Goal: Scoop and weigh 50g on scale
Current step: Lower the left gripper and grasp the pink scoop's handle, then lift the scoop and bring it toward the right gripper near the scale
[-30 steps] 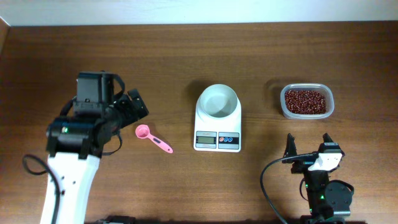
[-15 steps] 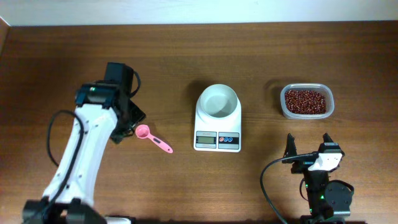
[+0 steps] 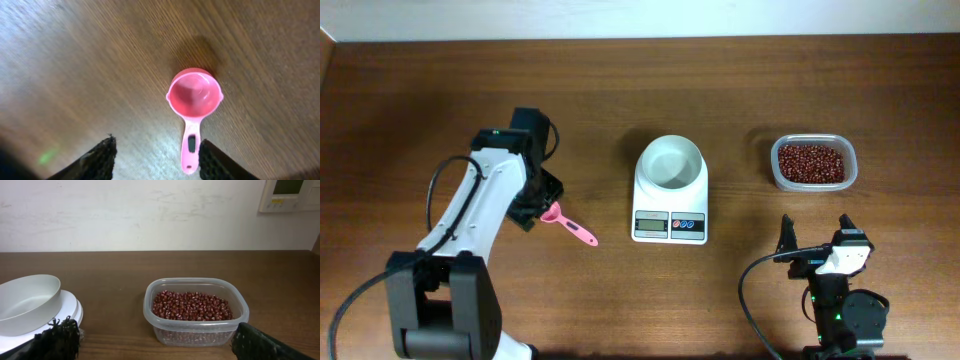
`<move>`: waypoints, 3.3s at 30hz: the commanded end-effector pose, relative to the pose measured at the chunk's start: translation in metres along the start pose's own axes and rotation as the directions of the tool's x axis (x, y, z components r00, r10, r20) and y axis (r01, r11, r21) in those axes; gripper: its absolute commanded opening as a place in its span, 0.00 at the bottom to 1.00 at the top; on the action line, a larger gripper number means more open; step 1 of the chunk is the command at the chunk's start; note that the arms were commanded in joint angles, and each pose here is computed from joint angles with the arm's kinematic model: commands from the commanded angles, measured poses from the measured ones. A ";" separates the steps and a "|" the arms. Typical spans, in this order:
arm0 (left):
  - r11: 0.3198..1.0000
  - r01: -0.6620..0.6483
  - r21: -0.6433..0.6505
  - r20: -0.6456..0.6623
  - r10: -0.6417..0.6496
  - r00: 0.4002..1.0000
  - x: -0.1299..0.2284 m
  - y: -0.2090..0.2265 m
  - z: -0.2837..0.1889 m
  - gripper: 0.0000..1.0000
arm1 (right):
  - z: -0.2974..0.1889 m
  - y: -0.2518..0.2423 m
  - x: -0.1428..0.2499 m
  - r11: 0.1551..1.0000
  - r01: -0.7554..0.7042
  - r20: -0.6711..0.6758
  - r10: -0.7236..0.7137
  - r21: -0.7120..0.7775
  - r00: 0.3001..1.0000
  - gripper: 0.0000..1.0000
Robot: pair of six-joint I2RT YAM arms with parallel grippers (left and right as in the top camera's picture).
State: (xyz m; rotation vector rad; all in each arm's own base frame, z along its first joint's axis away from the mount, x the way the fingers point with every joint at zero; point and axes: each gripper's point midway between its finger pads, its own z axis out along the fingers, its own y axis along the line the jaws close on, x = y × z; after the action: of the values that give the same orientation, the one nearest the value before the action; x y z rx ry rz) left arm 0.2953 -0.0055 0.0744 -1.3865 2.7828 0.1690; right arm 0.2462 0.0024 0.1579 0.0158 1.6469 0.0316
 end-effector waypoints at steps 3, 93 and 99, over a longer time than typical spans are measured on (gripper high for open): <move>1.000 0.022 0.020 -0.035 -0.021 0.999 0.013 0.001 0.040 0.48 | 0.000 0.003 0.003 1.000 -0.011 -0.006 0.011 -0.017 1.000 0.99; 0.803 0.520 0.291 -0.003 -0.543 0.840 0.010 0.060 -0.036 0.00 | 0.000 0.003 0.003 1.000 -0.011 -0.006 0.011 -0.017 1.000 0.99; 0.811 0.524 0.261 0.014 -0.546 0.838 0.012 0.068 -0.034 0.00 | 0.000 0.003 0.003 1.000 -0.011 -0.006 0.011 -0.017 1.000 0.99</move>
State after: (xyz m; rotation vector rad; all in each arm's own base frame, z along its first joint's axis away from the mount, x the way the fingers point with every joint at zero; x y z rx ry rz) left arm 0.2366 0.0151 0.1119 -1.9504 2.1688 -0.1609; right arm 0.2462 0.0025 0.1579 0.0162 1.6469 0.0325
